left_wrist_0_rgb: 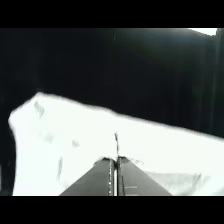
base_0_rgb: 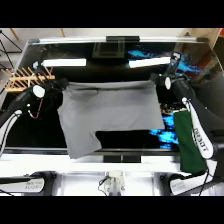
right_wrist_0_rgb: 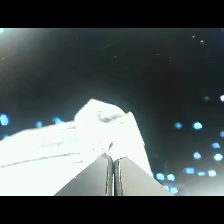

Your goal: Fold the shirts.

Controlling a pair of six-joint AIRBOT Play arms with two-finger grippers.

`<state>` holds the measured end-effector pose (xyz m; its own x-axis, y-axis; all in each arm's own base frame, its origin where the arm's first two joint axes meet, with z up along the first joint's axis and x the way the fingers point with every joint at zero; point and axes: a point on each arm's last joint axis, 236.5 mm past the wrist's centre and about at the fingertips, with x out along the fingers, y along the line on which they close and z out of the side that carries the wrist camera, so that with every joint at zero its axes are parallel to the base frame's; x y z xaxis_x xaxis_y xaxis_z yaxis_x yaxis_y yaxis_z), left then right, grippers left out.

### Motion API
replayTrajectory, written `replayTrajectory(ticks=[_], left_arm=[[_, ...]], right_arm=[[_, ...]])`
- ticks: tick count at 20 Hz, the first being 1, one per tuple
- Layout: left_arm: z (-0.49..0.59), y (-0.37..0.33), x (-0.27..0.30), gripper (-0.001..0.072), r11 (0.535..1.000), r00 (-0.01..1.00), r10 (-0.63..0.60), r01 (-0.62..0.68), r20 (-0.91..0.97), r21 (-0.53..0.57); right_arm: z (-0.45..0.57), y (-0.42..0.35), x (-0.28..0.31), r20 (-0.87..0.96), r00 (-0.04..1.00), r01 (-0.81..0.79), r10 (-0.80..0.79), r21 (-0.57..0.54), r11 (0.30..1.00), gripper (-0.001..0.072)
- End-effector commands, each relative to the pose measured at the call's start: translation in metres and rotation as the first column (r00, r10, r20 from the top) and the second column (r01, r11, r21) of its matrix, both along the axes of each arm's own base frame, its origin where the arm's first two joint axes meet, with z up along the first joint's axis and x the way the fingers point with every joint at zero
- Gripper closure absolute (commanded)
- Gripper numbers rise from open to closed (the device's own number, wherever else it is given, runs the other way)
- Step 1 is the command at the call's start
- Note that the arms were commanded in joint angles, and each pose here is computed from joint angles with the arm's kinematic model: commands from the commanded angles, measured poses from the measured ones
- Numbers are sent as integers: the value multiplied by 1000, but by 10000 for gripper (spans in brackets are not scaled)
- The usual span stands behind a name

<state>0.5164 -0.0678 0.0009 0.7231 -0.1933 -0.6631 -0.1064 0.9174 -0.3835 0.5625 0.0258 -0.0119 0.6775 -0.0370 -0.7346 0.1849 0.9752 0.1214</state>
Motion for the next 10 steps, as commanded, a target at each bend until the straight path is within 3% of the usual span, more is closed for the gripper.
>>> replayTrajectory(ticks=[1,4,9,10], left_arm=[[-28,-4,-53,675,995,964,-104,104,-244,-13],[-67,-11,-98,675,986,883,-162,160,-440,-40],[-94,-12,-107,675,992,856,-128,114,-501,-60],[-93,-11,-106,669,992,857,-128,112,-499,-60]], right_arm=[[-13,-16,-36,-178,982,-75,58,-94,993,653],[-50,-16,-63,-336,940,-91,58,-83,992,654],[-80,-2,-76,-414,908,-75,66,-6,997,652],[-77,-2,-76,-414,908,-76,66,-7,997,611]])
